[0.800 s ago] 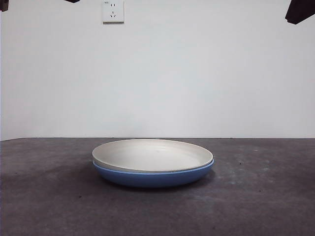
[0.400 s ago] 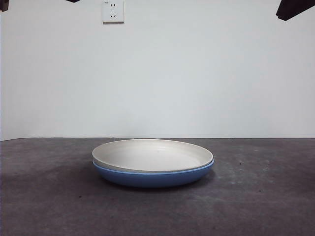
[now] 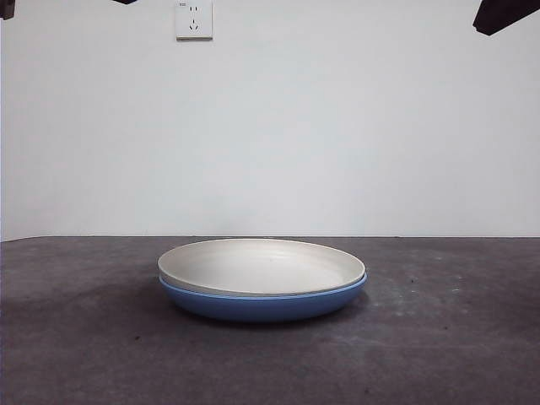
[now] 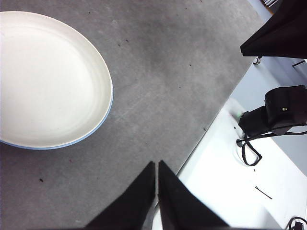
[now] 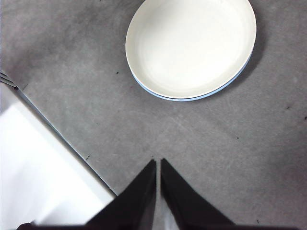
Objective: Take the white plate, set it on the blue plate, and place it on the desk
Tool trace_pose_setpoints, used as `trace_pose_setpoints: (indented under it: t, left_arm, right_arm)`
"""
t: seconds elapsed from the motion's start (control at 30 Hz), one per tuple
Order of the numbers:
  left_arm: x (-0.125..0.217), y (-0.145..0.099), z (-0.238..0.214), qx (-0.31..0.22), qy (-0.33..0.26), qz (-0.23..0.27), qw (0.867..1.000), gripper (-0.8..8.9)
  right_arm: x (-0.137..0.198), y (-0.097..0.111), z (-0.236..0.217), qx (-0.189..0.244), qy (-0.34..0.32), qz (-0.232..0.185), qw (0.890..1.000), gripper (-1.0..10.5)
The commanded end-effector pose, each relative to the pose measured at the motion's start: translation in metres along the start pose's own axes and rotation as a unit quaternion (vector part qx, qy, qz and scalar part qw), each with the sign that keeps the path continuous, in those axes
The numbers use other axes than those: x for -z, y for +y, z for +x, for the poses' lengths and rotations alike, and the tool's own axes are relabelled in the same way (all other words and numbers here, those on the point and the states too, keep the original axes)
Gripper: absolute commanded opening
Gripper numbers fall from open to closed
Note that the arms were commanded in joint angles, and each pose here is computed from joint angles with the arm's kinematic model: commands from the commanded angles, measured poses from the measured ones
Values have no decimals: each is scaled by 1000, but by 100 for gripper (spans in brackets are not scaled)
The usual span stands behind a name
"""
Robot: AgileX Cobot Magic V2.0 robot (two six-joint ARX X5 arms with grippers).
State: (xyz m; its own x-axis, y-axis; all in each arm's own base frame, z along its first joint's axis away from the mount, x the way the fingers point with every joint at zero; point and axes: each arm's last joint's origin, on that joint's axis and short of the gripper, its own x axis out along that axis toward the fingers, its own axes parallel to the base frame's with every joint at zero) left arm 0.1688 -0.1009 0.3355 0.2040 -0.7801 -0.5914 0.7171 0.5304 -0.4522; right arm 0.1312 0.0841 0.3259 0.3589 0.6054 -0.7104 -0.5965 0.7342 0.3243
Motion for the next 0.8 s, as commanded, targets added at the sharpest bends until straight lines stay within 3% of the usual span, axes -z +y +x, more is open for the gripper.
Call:
trace_pose_setpoints:
  t: [0.03,0.17,0.27,0.37,0.47,0.53,0.63,0.7,0.8]
  left_arm:
    - [-3,-6,-10,1,-31,27,999,10]
    - [-8,-11,-37,-45,-125,82,988,10]
    - [-10,-17,-67,-117,-229,128,958,10]
    - [-4,-26,-96,-206,-318,155,913,10]
    - [9,-33,-117,-306,-389,158,854,10]
    - [22,-35,-125,-368,-424,153,813,10]
    - [45,-32,-125,-437,-449,140,767,10]
    - [60,-27,-120,-467,-457,128,746,10]
    - [82,-16,-107,-492,-453,116,734,10]
  right_arm:
    - [-5,2,-2,-3,-9,-10,1000,8]
    - [-5,2,-2,-3,-9,-10,1000,8]
    - [-5,2,-2,-3,-9,-10,1000,8]
    - [-5,2,-2,-3,-9,-10,1000,8]
    - [-5,2,-2,-3,-9,-10,1000,8]
    - [-5,2,-2,-3,-9,-10,1000,8]
    - [-5,2,-2,-3,-9,-10,1000,8]
    - [-5,2,-2,-3,-9,-10,1000,8]
    - [-5,2,-2,-3,-9,-10,1000,8]
